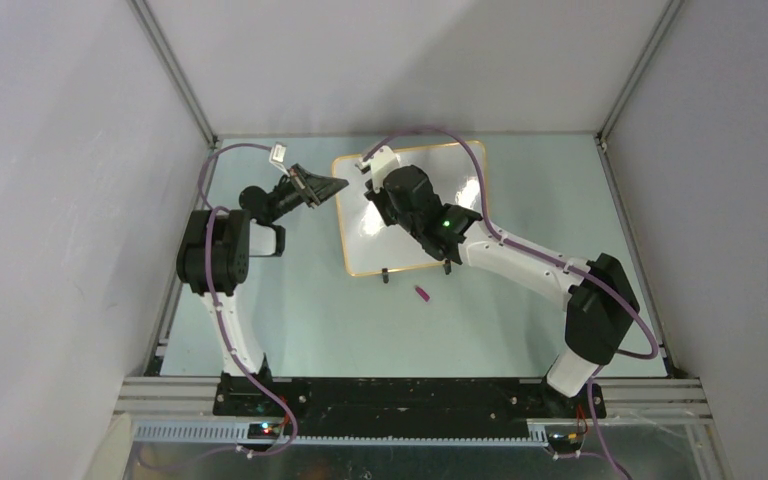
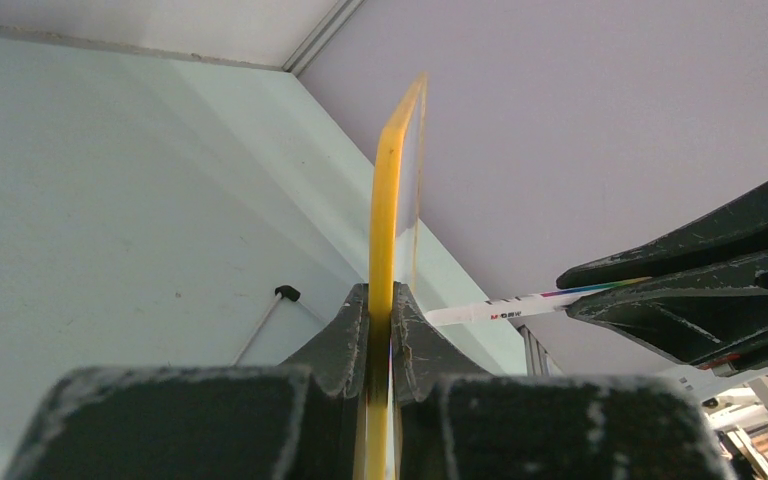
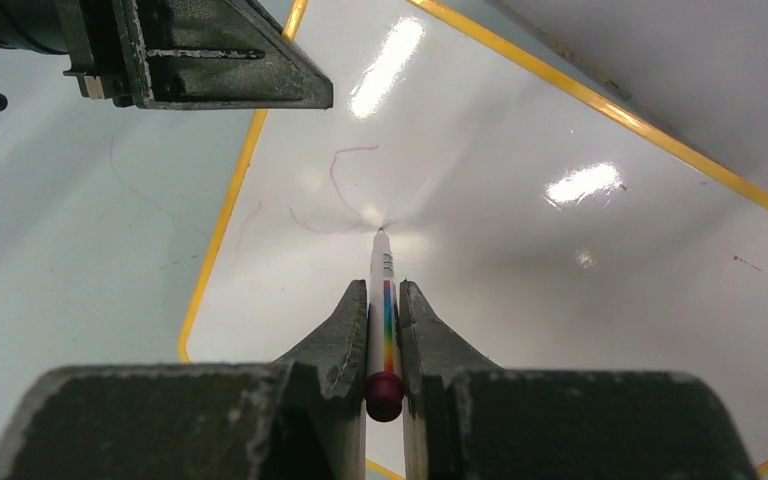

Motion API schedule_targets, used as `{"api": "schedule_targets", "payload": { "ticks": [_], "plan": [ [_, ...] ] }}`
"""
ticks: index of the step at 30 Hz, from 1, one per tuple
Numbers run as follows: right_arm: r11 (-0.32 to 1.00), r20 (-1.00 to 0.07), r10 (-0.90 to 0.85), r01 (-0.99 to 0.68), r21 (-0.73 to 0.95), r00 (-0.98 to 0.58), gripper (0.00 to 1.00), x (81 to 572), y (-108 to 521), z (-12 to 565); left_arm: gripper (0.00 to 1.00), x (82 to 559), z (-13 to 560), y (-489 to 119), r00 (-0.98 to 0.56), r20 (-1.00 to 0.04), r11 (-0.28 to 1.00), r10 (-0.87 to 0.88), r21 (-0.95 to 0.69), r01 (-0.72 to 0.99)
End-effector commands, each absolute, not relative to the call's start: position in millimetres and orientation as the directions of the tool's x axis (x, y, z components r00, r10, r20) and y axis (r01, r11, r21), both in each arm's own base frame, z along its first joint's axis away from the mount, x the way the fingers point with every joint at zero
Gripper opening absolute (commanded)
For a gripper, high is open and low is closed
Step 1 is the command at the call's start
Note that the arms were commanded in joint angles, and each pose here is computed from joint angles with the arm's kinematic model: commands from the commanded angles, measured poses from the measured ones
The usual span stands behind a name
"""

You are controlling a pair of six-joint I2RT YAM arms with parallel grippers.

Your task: Write a sentence on the whiteboard

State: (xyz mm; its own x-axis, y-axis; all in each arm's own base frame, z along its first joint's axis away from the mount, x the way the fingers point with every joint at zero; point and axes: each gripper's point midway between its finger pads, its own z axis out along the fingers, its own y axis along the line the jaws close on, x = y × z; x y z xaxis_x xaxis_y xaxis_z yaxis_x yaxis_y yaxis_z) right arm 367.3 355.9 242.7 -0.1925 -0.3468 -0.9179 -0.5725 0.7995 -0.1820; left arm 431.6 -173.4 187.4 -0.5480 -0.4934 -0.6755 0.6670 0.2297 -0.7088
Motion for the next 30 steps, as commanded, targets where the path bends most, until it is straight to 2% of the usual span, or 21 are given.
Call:
{"api": "schedule_targets", "payload": {
  "ticks": [1,30],
  "plan": [
    [0.812,-0.928,-0.322,-0.558,-0.17,-0.186,0.0,373.2,357.7,255.7,0.0,418.5,178.2,-186.7,-0.55,-0.725,0.207,-0.414,-0.664,0.719],
    [0.811,-0.925,-0.329,-0.558,-0.174,-0.19,0.0,367.6,358.3,250.3,0.0,418.2,178.0,-186.8,-0.55,-0.725,0.206,-0.413,-0.663,0.719]
  ]
}}
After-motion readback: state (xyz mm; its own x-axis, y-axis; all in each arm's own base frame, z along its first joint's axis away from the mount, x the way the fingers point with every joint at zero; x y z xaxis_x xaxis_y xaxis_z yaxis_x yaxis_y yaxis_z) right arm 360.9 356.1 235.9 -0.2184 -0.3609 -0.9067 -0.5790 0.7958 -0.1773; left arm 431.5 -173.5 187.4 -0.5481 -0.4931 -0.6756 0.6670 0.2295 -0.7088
